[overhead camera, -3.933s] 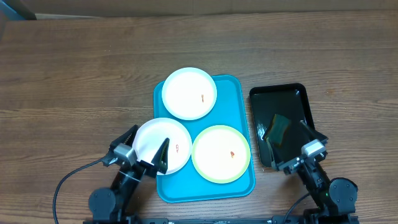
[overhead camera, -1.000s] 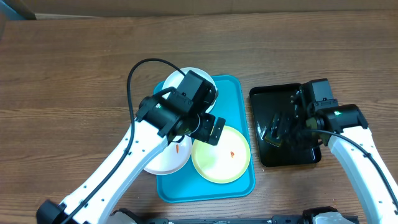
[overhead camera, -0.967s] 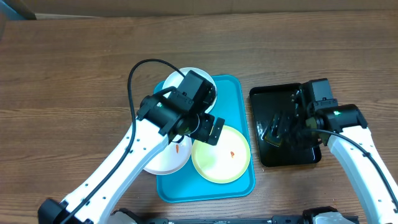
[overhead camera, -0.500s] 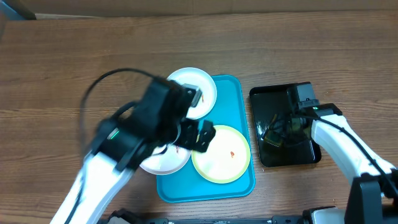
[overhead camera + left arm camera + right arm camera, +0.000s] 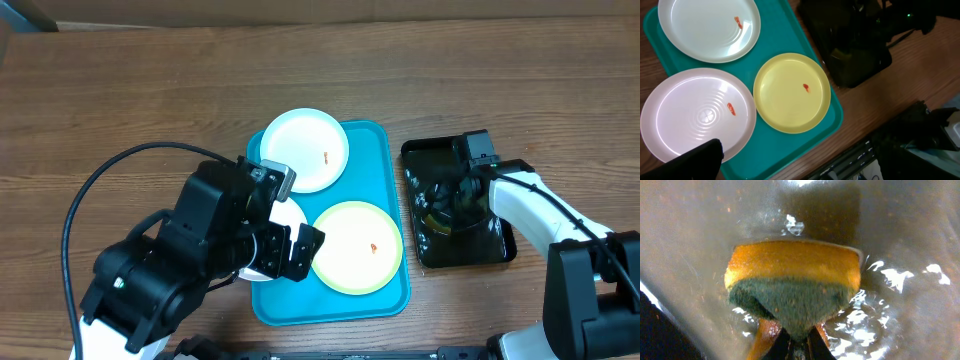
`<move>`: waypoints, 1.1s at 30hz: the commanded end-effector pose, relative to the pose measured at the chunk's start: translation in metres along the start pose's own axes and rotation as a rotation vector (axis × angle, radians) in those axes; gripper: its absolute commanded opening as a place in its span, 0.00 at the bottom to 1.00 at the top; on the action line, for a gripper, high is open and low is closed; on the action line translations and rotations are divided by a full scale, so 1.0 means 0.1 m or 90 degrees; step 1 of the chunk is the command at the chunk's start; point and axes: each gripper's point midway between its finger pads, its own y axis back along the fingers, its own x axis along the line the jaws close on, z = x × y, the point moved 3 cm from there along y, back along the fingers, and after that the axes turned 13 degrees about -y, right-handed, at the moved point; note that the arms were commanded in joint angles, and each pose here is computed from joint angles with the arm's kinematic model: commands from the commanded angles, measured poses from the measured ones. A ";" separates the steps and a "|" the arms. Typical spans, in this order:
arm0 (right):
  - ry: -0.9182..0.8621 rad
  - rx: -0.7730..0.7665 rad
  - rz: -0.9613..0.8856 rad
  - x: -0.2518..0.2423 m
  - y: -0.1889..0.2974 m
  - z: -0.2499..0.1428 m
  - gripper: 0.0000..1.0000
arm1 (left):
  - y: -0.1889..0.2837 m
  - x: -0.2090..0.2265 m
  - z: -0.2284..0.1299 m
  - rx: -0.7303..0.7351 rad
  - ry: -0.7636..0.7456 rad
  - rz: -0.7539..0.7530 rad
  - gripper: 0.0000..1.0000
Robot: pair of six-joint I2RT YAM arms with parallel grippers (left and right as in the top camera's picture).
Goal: Clean dirty plates on tray and stack at the side
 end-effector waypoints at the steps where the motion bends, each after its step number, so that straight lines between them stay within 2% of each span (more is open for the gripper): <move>1: 0.089 -0.039 0.012 0.11 0.28 0.12 0.04 | -0.06 0.04 0.03 0.010 -0.008 0.013 1.00; 3: 0.133 -0.048 0.018 0.14 0.45 0.14 0.07 | -0.11 0.06 0.05 0.019 -0.006 0.014 1.00; 6: 0.131 -0.049 0.034 0.17 0.54 0.12 0.43 | -0.21 0.06 0.10 0.029 -0.003 0.010 1.00; 7: 0.131 -0.047 0.032 0.16 0.54 0.11 0.49 | -0.24 0.06 0.11 0.033 -0.003 0.007 1.00; 10: 0.119 -0.038 0.023 0.12 0.50 0.08 0.52 | -0.32 0.04 0.11 0.048 0.001 -0.008 1.00; 16: 0.023 0.028 -0.004 -0.10 0.25 -0.19 0.45 | -0.31 -0.06 0.13 0.045 -0.011 -0.055 1.00; 20: -0.006 0.026 -0.005 -0.21 0.05 -0.27 0.43 | -0.29 -0.07 0.14 0.035 -0.014 -0.055 1.00; 24: -0.020 0.006 0.010 -0.24 -0.10 -0.28 0.24 | -0.29 -0.07 0.14 0.035 -0.014 -0.055 1.00; 26: -0.020 -0.026 -0.010 -0.30 -0.14 -0.23 0.06 | -0.29 -0.07 0.13 0.037 -0.013 -0.056 1.00; 33: 0.017 -0.063 -0.033 -0.25 0.03 -0.05 0.04 | -0.28 -0.07 0.11 0.045 -0.011 -0.055 1.00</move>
